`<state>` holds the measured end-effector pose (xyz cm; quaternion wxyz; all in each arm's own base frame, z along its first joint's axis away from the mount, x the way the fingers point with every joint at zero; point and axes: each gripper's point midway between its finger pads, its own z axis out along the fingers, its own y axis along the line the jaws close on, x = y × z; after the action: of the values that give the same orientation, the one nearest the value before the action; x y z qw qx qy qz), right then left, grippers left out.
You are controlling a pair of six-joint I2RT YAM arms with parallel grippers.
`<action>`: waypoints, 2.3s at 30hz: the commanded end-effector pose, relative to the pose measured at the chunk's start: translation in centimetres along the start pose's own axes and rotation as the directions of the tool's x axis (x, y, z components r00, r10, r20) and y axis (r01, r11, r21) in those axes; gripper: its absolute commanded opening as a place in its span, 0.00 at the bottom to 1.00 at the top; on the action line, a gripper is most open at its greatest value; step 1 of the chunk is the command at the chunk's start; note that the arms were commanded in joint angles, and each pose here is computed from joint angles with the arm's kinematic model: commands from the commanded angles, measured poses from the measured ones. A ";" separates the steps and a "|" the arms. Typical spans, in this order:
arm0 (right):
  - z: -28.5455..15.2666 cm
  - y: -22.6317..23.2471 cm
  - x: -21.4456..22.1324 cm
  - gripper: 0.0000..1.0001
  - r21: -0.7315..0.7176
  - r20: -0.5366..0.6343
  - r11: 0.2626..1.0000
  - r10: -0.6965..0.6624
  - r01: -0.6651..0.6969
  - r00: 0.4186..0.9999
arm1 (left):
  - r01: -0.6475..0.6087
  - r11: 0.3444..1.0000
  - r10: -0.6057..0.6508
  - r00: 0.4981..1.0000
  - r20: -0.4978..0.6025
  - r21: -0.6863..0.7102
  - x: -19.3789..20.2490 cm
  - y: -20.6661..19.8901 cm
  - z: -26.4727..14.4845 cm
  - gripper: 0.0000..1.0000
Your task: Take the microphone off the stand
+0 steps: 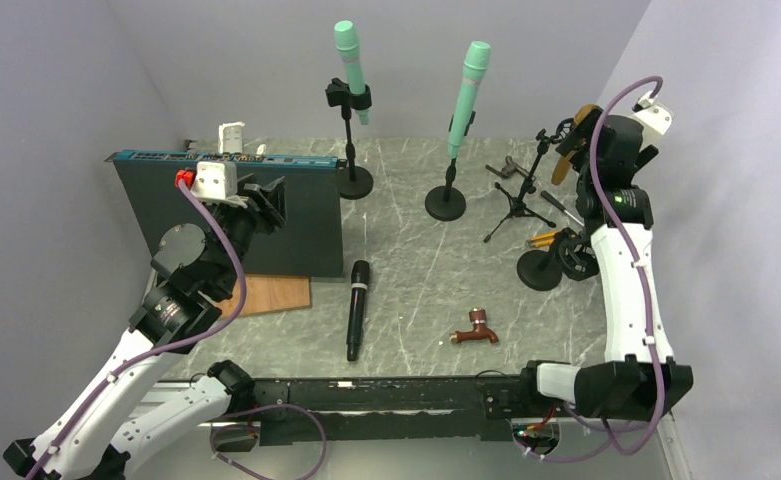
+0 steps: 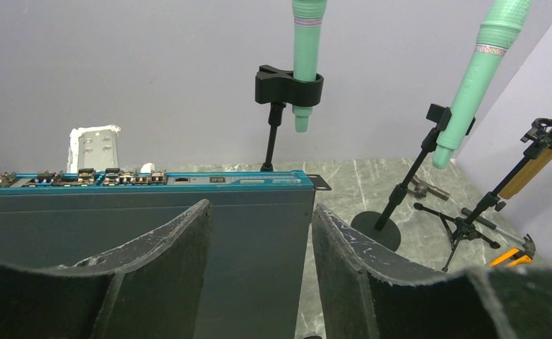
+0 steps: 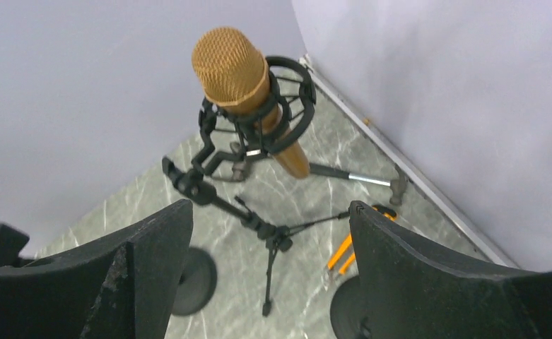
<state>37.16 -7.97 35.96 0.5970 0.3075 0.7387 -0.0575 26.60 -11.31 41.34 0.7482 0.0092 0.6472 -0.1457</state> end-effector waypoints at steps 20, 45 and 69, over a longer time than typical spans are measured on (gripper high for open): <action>6.0 4.7 -0.6 0.90 0.353 0.081 0.922 -0.197 0.156 0.977 | 0.011 0.999 -0.012 1.000 0.017 0.031 -0.2 -1.0 0.3 0.61; 11.0 2.8 -1.5 0.73 0.512 0.113 0.846 -0.242 0.152 0.964 | -0.004 1.000 0.003 0.999 0.037 0.020 -0.6 -0.9 -0.2 0.62; 1.2 6.5 -14.5 0.00 0.519 0.388 0.840 -0.397 0.158 0.832 | -0.007 1.000 0.006 1.000 0.018 0.029 -0.1 -1.3 0.1 0.60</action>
<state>47.93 -8.76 41.70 0.5925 0.2677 0.6527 -0.3890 26.36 -12.44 41.10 0.7480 0.0255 0.6464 -0.1480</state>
